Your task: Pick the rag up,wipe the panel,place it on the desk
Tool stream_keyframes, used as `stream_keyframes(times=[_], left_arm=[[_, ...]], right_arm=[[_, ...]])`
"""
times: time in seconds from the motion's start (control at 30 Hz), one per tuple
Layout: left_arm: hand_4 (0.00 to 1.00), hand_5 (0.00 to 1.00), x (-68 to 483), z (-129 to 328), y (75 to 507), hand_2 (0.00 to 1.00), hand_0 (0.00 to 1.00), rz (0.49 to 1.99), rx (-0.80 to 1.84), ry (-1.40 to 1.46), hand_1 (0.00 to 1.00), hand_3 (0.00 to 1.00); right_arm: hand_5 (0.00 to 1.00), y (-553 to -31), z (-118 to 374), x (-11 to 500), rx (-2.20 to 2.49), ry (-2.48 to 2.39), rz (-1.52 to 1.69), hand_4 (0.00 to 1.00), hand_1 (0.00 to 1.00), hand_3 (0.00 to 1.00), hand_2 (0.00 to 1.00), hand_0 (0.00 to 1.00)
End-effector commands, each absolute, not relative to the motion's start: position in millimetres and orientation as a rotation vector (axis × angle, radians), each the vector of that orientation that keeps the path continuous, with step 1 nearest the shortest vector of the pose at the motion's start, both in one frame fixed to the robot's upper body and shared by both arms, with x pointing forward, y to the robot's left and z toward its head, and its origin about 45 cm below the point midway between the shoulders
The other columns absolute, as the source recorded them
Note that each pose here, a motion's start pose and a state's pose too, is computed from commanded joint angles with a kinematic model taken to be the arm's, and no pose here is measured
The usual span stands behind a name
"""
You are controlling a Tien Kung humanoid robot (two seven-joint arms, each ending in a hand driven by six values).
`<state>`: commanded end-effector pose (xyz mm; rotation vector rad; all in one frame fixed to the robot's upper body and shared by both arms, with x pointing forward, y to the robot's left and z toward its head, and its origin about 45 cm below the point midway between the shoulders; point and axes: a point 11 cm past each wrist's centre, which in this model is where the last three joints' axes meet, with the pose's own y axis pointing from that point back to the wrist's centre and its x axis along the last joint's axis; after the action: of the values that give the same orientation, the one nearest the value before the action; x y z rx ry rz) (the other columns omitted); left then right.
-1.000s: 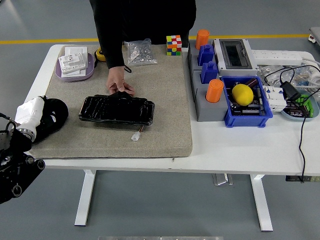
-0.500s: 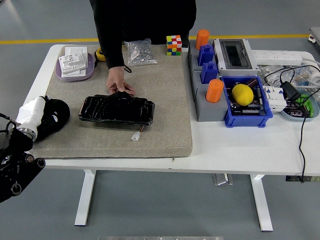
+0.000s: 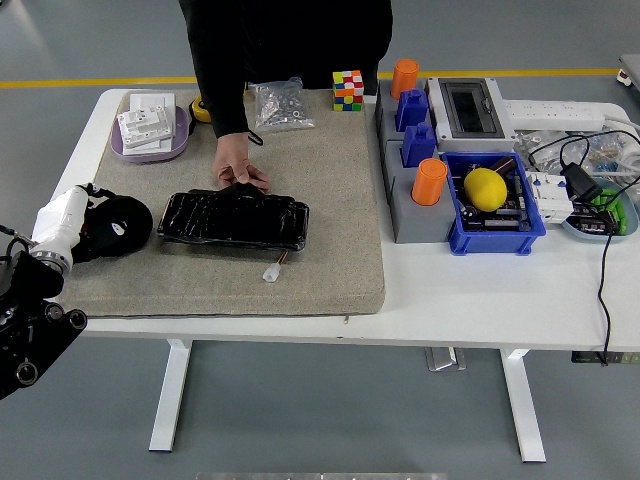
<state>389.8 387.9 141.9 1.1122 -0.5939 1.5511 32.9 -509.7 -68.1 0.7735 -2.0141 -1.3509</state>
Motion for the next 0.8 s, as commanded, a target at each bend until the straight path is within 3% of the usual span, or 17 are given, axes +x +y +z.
stream_keyframes(times=[0.77, 0.8], left_arm=[[0.982, 0.421, 390.0, 141.7, 397.3, 0.837, 0.513, 1.558, 1.081, -0.465, 0.786, 0.781], [0.945, 0.287, 389.8, 141.6, 398.1, 0.86, 0.523, 1.555, 1.082, -0.46, 0.812, 0.809]], right_arm=[[0.615, -510.9, -67.6, 33.3, 0.763, -2.025, -1.346, 0.998, 0.58, 0.617, 0.677, 0.701], [0.614, -511.2, -67.4, 33.5, 0.762, -2.027, -1.345, 0.998, 0.579, 0.616, 0.677, 0.702]])
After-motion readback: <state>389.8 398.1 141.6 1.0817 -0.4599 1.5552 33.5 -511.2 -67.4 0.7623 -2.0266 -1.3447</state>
